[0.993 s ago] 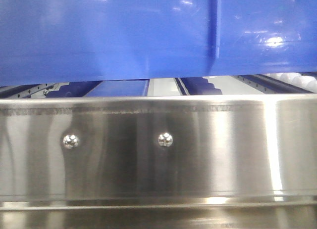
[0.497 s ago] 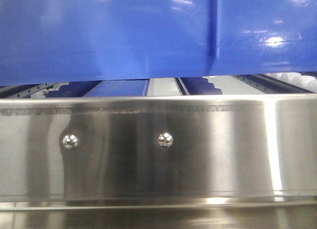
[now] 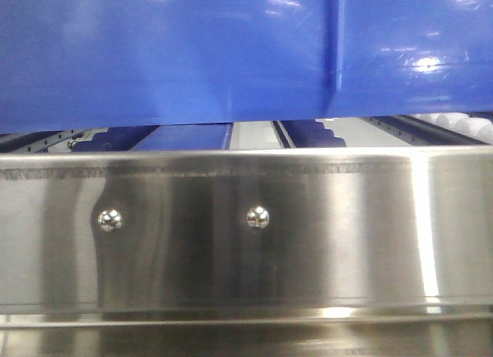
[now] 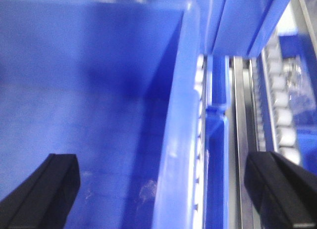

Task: Move blue bin to conveyor side
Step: 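Pull the gripped blue bin off the roller shelf toward the robot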

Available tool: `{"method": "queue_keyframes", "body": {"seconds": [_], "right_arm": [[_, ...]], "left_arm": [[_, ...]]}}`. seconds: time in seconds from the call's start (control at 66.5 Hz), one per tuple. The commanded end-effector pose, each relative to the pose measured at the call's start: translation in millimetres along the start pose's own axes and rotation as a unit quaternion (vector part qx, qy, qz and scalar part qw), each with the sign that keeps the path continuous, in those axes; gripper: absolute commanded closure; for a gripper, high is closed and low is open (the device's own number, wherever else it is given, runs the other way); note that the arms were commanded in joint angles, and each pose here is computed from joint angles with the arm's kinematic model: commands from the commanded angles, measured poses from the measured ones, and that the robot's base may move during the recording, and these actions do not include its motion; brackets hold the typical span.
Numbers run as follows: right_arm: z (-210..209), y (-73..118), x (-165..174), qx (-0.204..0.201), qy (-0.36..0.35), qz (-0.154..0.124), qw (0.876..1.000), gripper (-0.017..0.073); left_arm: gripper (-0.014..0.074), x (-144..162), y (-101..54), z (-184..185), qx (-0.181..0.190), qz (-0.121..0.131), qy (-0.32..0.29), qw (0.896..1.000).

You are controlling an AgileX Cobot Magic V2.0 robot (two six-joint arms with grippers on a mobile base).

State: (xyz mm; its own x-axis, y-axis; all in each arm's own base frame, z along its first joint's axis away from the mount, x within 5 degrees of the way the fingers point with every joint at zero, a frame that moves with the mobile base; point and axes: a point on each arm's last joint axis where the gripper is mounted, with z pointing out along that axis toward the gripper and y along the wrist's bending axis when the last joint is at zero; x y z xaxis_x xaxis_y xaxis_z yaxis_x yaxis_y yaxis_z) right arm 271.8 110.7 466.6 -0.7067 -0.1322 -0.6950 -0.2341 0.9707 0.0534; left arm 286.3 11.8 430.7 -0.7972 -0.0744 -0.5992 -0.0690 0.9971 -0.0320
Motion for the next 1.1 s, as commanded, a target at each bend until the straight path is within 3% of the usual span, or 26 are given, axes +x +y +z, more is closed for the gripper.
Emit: {"method": "queue_keyframes", "body": {"seconds": [0.0, 0.135, 0.256, 0.828, 1.083], "right_arm": [[0, -0.5, -2, 0.002, -0.008, -0.001, 1.0, 0.0], [5, -0.4, -1, 0.003, -0.001, -0.002, 1.0, 0.0], [14, -0.5, 5, 0.007, 0.018, -0.004, 1.0, 0.0], [40, 0.8, 9, 0.013, 0.053, -0.007, 0.999, 0.0], [46, 1.3, 9, 0.014, 0.059, -0.008, 0.998, 0.0]], "left_arm": [[-0.0008, -1, 2.5, 2, 0.002, -0.002, 0.0, 1.0], [-0.0008, 2, 9.5, 4, 0.003, -0.015, 0.004, 1.0], [-0.0008, 6, 8.3, 9, 0.032, -0.018, 0.016, 0.999], [-0.0008, 8, 10.0, 12, 0.023, -0.013, 0.022, 0.999], [-0.0008, 1, 10.3, 12, 0.022, -0.014, -0.016, 1.0]]}}
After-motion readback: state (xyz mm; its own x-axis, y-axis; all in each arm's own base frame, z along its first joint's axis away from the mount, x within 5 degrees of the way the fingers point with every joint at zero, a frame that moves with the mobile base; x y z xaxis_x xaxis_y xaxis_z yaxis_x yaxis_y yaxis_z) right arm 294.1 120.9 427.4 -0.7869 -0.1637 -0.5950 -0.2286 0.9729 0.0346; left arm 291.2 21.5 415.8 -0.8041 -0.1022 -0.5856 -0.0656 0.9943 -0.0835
